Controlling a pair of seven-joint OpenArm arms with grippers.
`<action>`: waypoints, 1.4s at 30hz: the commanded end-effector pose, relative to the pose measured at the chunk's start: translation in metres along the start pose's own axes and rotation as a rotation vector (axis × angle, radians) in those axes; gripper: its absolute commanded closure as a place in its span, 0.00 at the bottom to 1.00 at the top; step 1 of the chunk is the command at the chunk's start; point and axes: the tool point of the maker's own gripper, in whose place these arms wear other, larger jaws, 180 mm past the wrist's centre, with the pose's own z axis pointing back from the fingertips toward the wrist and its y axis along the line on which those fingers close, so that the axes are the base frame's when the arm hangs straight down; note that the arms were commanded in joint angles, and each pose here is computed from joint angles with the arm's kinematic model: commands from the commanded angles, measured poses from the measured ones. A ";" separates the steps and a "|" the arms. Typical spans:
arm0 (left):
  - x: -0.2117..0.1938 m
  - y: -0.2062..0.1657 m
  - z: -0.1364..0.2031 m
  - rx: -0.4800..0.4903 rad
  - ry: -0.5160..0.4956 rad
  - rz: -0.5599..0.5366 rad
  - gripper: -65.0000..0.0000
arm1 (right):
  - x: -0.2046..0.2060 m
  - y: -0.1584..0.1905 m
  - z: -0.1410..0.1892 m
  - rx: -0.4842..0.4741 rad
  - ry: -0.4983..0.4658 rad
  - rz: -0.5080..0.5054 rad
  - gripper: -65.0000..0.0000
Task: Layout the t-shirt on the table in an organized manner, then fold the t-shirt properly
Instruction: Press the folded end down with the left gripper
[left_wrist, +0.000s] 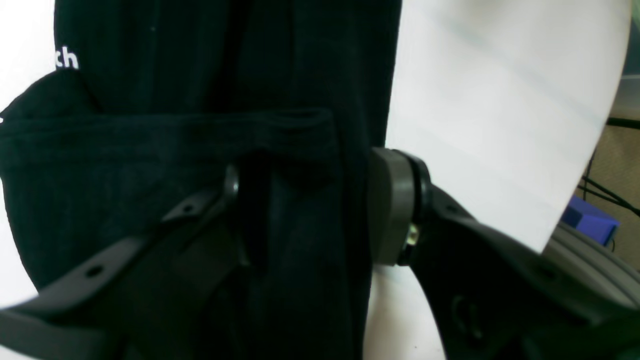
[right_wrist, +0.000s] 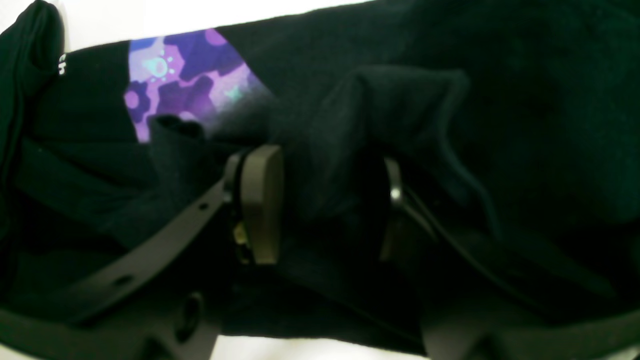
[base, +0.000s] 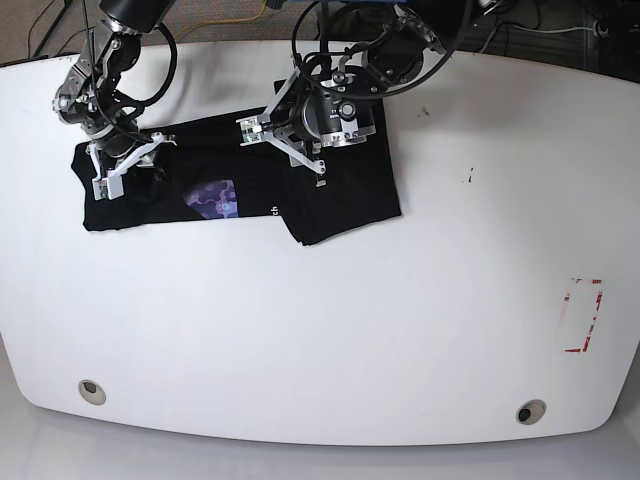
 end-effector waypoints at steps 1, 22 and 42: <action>0.014 0.006 0.005 0.016 -0.047 -0.005 0.55 | -0.026 -0.005 0.002 -0.030 0.120 0.009 0.62; 0.001 0.019 -0.001 0.021 -0.010 0.032 0.93 | -0.031 -0.006 0.003 -0.031 0.128 0.006 0.62; 0.021 0.025 0.020 0.068 -0.089 0.018 1.00 | -0.031 -0.006 0.003 -0.031 0.128 0.006 0.62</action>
